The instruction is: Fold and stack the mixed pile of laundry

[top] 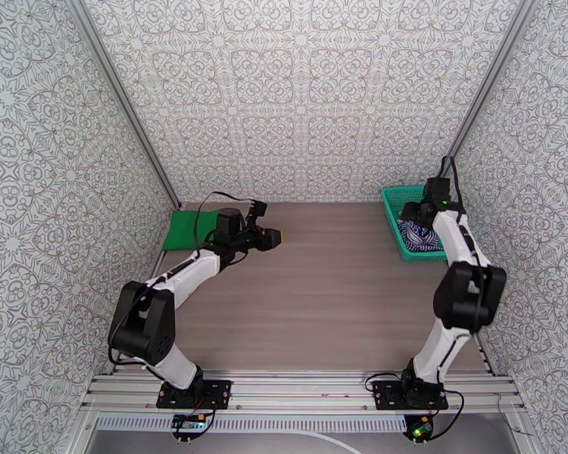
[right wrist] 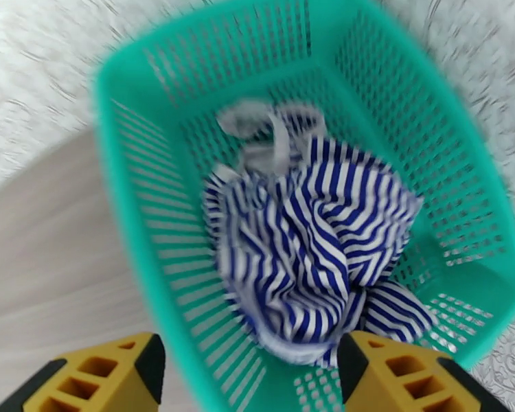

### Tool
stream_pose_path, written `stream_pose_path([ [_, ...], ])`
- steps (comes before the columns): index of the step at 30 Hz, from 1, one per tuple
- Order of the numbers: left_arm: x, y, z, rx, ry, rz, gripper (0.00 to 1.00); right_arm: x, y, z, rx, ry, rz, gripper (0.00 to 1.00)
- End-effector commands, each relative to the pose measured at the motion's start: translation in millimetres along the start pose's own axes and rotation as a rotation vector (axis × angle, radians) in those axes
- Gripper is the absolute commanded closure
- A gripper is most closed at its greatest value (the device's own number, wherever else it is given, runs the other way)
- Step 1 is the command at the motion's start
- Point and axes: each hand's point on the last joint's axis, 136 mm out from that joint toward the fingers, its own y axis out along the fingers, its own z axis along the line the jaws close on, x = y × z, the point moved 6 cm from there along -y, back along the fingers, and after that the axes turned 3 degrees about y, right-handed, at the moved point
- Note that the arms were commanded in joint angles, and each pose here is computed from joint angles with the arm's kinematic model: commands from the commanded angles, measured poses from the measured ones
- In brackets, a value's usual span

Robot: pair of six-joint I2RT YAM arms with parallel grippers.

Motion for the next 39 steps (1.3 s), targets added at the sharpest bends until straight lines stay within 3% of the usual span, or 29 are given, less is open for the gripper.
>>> stream_pose_path([
  [1, -6, -3, -10, -0.062, -0.005, -0.002, 0.46, -5, 17, 3, -0.003, -0.041, 0.093, 0.28],
  [4, -12, -6, -10, -0.060, -0.015, 0.006, 0.46, -10, 39, -2, -0.041, -0.046, 0.134, 0.34],
  [8, -15, -10, -10, -0.045, -0.022, 0.022, 0.46, -4, 35, -6, -0.082, -0.041, 0.108, 0.70],
  [13, -21, -10, -9, -0.043, -0.032, 0.033, 0.46, 14, -7, -5, -0.064, -0.042, 0.008, 1.00],
  [19, -19, -14, -16, -0.051, -0.034, 0.019, 0.46, 27, -67, -9, -0.070, -0.034, -0.111, 1.00],
  [28, -16, -30, -29, -0.050, -0.022, 0.003, 0.46, 23, -184, 31, 0.053, -0.101, -0.325, 1.00],
  [31, -14, -35, -33, -0.050, -0.012, -0.003, 0.46, 14, -228, 47, 0.156, -0.129, -0.388, 1.00],
  [39, -4, -57, -51, -0.042, 0.023, -0.063, 0.48, -37, -346, 115, 0.625, -0.291, -0.476, 1.00],
])
